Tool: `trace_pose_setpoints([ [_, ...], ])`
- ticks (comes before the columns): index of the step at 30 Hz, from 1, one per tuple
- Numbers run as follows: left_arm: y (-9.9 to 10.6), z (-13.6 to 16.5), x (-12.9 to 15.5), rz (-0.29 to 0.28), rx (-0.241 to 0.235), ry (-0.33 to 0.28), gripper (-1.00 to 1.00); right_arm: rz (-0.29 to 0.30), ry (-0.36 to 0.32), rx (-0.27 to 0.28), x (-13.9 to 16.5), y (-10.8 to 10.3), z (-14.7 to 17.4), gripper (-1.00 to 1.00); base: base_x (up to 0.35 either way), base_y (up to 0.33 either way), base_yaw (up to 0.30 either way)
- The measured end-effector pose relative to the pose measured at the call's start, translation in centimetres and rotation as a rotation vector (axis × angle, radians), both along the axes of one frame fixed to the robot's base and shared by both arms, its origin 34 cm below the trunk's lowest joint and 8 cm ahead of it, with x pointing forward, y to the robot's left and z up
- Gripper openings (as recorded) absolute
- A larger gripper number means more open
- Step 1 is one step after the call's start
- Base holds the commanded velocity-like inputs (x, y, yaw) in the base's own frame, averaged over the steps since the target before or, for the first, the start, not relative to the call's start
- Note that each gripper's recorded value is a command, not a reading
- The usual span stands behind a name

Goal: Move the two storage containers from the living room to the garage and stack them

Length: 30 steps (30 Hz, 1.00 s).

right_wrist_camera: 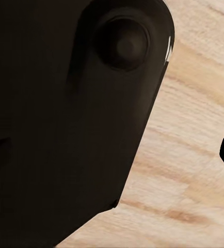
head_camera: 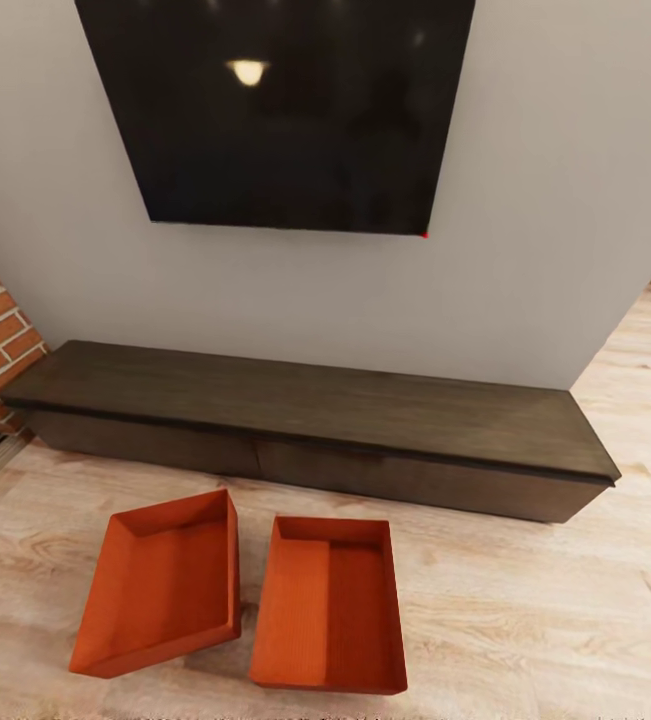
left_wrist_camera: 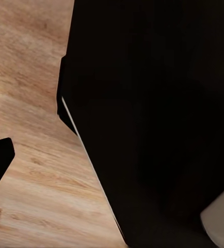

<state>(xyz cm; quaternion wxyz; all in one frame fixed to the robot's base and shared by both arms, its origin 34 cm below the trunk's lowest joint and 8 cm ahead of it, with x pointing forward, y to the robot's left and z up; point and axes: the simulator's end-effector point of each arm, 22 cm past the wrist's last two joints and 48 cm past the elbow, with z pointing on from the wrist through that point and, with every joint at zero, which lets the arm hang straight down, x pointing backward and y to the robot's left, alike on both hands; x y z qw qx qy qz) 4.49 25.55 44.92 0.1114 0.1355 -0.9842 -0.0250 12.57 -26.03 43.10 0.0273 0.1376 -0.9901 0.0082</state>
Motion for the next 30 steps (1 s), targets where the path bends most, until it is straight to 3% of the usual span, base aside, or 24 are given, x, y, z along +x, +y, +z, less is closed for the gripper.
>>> trace_pose_setpoints([
  [30,0.0,0.5,-1.8,0.000,0.000,0.048,1.00,0.001,0.048,0.001,-1.9,0.0,0.1,1.00,0.000,0.000,-0.039],
])
